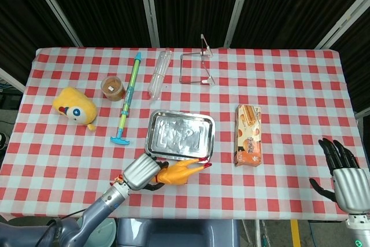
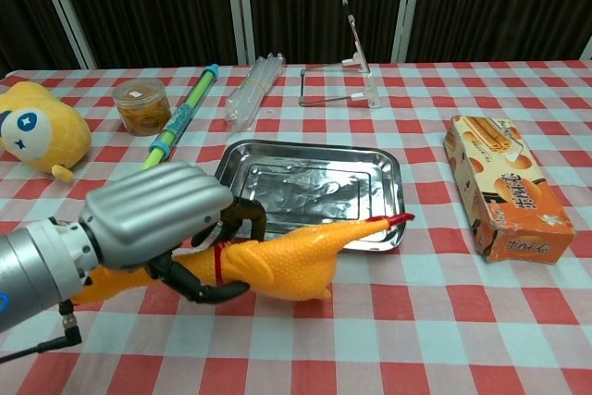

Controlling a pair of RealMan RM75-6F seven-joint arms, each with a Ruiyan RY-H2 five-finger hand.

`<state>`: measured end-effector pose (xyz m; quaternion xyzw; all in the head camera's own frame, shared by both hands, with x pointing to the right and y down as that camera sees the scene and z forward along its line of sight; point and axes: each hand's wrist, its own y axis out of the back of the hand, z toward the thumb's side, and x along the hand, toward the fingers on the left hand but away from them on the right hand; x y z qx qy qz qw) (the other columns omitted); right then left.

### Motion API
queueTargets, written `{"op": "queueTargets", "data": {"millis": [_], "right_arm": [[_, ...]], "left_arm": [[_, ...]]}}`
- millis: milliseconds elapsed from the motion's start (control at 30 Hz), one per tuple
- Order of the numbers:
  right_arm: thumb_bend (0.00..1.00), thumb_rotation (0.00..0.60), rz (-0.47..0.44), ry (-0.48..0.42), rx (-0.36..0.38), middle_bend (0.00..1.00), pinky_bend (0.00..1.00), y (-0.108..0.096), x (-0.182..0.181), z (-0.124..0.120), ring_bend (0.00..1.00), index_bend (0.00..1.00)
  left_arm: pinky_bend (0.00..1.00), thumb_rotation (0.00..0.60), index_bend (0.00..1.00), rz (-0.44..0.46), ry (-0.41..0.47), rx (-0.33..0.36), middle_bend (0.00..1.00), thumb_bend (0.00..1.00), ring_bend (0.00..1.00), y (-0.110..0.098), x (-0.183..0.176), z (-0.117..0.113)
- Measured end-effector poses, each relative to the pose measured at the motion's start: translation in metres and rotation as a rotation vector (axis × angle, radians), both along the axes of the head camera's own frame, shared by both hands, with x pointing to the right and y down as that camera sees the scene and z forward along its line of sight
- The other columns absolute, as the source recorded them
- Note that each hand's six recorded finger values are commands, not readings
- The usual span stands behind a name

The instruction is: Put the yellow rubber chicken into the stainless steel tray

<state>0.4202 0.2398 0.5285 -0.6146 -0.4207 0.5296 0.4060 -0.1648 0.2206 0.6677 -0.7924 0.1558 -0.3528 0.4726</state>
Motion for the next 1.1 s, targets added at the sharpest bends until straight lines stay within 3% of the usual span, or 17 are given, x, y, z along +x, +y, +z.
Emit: {"op": "queueTargets", "data": {"millis": [233,567,767,967,1100], "right_arm": [[0.23,0.600,-0.108,-0.140,-0.004,0.10,0.15,-0.012,-0.032,-0.014,0.06,0.00],[0.23,0.600,-0.340,-0.457,-0.159,0.10,0.15,-0.025,-0.106,-0.024,0.06,0.00],[0.23,0.600,-0.442,-0.510,-0.210,0.10,0.15,-0.029,-0.141,-0.019,0.06,0.00],[0.23,0.600,-0.484,-0.562,-0.243,0.08,0.15,-0.032,-0.167,-0.009,0.06,0.00],[0.23,0.600,-0.477,-0.591,-0.225,0.07,0.15,-0.039,-0.177,-0.006,0.05,0.00]], "left_arm": [[0.64,0.600,0.59,0.029,0.006,0.020,0.70,0.67,0.63,-0.026,-0.016,-0.019],[0.63,0.600,0.60,0.046,0.078,-0.024,0.71,0.67,0.65,-0.080,-0.019,-0.067],[0.63,0.600,0.61,0.043,0.156,-0.062,0.72,0.67,0.65,-0.108,-0.003,-0.096],[0.63,0.600,0.61,0.063,0.163,-0.134,0.72,0.67,0.65,-0.120,0.016,-0.103],[0.63,0.600,0.61,0.096,0.149,-0.170,0.71,0.67,0.65,-0.124,0.033,-0.105]]}}
